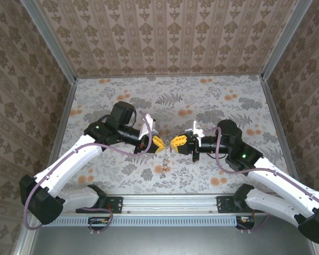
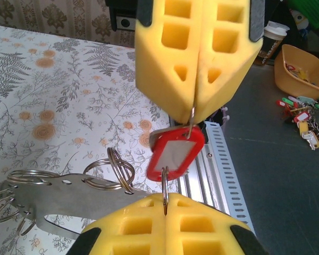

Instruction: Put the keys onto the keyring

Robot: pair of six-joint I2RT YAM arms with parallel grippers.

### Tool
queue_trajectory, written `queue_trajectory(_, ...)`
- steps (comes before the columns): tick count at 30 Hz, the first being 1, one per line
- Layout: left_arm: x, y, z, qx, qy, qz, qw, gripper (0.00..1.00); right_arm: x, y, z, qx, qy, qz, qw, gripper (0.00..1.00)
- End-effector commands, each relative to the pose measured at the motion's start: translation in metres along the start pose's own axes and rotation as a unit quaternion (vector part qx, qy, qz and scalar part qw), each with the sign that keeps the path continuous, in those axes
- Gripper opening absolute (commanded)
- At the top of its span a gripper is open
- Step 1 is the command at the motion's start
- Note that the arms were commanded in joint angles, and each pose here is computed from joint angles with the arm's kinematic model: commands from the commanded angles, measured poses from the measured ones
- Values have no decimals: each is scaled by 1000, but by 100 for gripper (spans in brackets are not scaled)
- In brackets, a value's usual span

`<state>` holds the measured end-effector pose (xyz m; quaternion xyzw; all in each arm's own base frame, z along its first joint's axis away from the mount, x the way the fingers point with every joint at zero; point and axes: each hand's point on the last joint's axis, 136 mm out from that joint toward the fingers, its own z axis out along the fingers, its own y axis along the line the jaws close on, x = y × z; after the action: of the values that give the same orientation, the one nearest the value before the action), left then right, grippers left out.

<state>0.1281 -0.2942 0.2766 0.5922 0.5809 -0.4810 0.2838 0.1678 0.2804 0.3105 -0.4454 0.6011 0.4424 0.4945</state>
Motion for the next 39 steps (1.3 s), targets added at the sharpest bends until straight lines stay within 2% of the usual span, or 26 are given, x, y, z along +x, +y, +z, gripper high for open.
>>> queue_trajectory(1,-8,-7,-6,-2,-11,38,999,0,11,0,-3,2,8,7,1000,0)
queue_trajectory(5,-12,-15,-12,-17,-19,84,996,0,13,7,-5,-22,-7,12,1000,0)
queue_trajectory(7,-10,-16,-13,-25,-6,92,995,0,14,11,-7,-34,-11,15,999,0)
queue_trajectory(15,-3,-22,-11,6,38,71,997,0,-4,17,-15,-42,-42,-1,998,0)
queue_trajectory(20,-7,-23,-14,6,36,71,997,0,-13,19,-12,-51,-59,-11,997,0)
queue_trajectory(32,-15,-25,-20,6,10,80,997,0,-3,24,4,-59,-38,-20,997,0)
queue_trajectory(39,-17,-26,-21,7,5,83,997,0,-4,12,6,-22,-46,-27,998,0)
